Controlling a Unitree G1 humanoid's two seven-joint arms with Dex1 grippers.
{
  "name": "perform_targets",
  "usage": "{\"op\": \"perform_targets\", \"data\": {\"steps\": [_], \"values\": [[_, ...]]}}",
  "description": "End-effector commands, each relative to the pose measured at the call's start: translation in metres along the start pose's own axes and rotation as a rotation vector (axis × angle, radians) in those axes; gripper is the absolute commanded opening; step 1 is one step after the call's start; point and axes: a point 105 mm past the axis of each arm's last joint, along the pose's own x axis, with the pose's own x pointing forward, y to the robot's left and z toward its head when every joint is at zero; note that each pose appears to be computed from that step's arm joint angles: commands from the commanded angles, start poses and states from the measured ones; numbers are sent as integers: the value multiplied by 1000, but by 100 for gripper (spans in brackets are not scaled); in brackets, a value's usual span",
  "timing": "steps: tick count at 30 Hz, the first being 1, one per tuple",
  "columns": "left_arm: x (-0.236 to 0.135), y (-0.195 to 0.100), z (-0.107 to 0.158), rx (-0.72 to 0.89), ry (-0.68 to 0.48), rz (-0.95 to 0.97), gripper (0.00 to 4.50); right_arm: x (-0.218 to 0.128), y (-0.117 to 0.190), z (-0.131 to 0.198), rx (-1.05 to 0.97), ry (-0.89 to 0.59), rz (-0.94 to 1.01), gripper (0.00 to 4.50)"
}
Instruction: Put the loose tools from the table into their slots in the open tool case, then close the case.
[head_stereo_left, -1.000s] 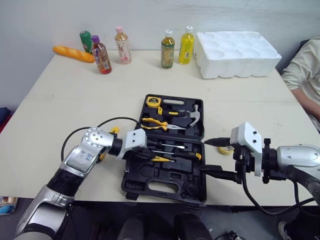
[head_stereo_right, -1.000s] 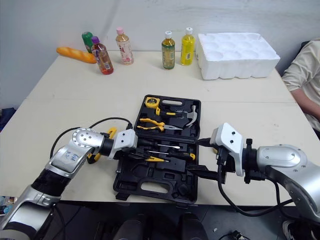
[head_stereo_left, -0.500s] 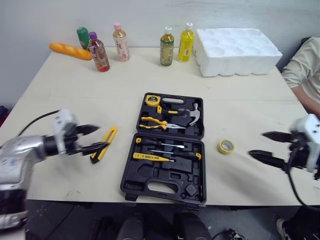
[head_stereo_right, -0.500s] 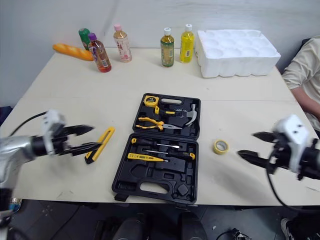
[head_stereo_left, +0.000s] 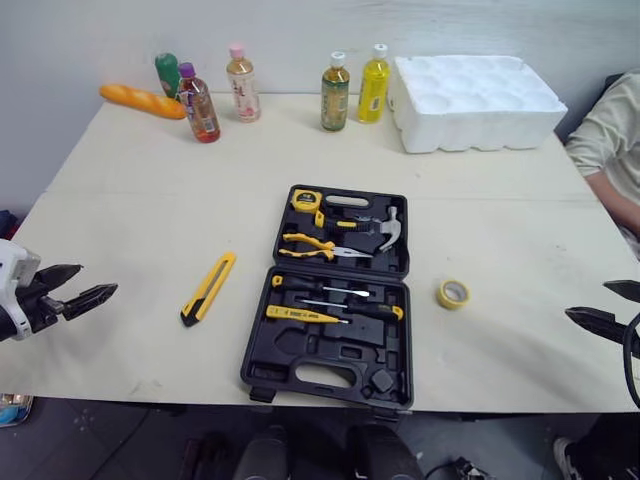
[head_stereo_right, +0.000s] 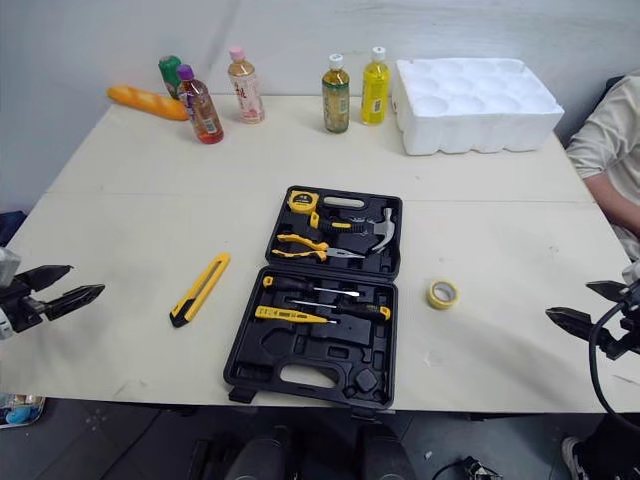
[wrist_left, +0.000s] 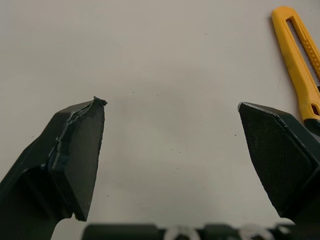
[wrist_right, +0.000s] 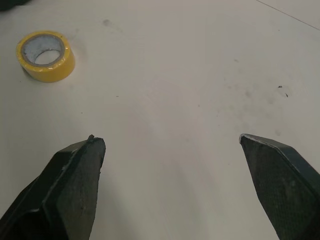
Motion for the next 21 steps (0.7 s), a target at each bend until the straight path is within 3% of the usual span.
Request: {"op": "perform_targets", "data": {"steps": [1, 6, 9, 13, 17, 21], "values": [[9, -21, 8, 12, -38, -66, 449, 0, -1, 9, -22, -42, 7, 450], [27, -53, 13, 81, 14, -85, 449, 17, 31, 31, -58, -121, 134, 450], [33, -72, 22, 37, -7, -80, 449, 29, 69, 51, -43, -196, 254, 450], [43, -105, 14, 35, 54, -113, 449, 42, 142, 74, -128, -263, 463, 450], [52, -99, -13, -39, 201, -5, 449, 49, 189, 103, -167, -348, 608, 450], [62, -106, -17, -91, 191, -47, 449, 55, 214, 112, -247, -347, 728, 450]]}}
